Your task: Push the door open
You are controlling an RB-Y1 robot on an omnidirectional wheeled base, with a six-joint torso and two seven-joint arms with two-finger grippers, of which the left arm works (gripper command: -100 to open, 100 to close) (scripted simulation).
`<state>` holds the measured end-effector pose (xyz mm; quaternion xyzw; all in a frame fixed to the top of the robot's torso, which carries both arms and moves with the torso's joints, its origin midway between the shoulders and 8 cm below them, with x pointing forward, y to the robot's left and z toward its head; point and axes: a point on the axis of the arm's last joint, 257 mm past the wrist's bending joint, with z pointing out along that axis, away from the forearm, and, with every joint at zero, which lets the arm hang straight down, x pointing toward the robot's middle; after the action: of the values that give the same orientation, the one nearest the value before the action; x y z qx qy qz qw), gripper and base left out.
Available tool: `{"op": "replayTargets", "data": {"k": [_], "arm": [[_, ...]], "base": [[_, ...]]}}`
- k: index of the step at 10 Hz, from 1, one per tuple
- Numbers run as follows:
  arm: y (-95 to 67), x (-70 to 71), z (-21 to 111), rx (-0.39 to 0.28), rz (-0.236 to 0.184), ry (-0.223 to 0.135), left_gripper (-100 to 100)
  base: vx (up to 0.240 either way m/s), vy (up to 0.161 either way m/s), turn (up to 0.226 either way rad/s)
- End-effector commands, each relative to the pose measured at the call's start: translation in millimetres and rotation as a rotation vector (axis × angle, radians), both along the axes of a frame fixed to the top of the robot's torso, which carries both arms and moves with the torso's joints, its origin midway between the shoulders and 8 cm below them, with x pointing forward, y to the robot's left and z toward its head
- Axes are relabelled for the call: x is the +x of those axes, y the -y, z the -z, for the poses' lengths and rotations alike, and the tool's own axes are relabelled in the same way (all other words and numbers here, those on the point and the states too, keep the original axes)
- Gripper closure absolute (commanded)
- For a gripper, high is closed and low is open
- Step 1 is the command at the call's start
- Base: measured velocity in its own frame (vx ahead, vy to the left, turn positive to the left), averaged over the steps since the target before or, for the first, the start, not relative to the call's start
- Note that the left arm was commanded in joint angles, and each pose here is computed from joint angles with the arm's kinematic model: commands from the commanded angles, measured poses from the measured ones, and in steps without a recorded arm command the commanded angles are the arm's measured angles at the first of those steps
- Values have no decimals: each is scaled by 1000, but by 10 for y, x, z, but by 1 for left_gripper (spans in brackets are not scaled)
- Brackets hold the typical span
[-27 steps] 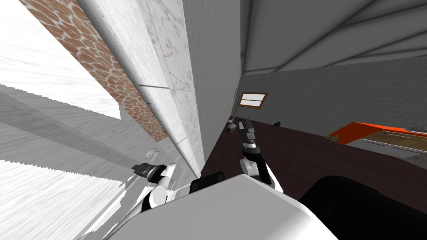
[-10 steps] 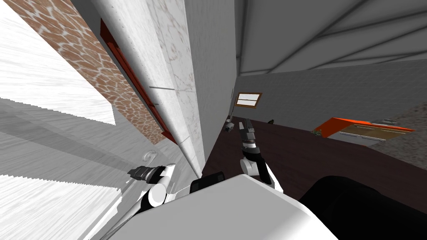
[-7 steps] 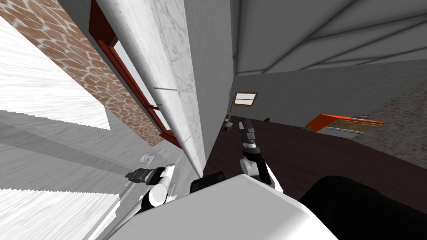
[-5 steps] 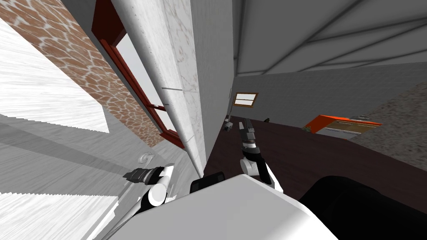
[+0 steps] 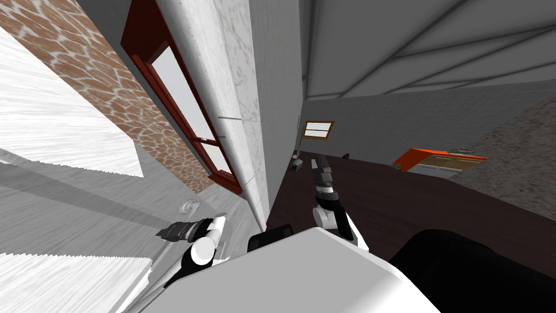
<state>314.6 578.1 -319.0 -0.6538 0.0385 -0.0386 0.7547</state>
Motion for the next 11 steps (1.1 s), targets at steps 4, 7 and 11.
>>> {"op": "replayTargets", "data": {"k": [4, 7, 11], "arm": [[-107, -118, -119, 24, -52, 19, 100], [-134, -225, -130, 23, -98, 27, 100], [-147, -299, -134, 22, -129, 32, 100]], "base": [[-3, 60, -29], [-7, 71, -89], [-1, 58, -16]]}}
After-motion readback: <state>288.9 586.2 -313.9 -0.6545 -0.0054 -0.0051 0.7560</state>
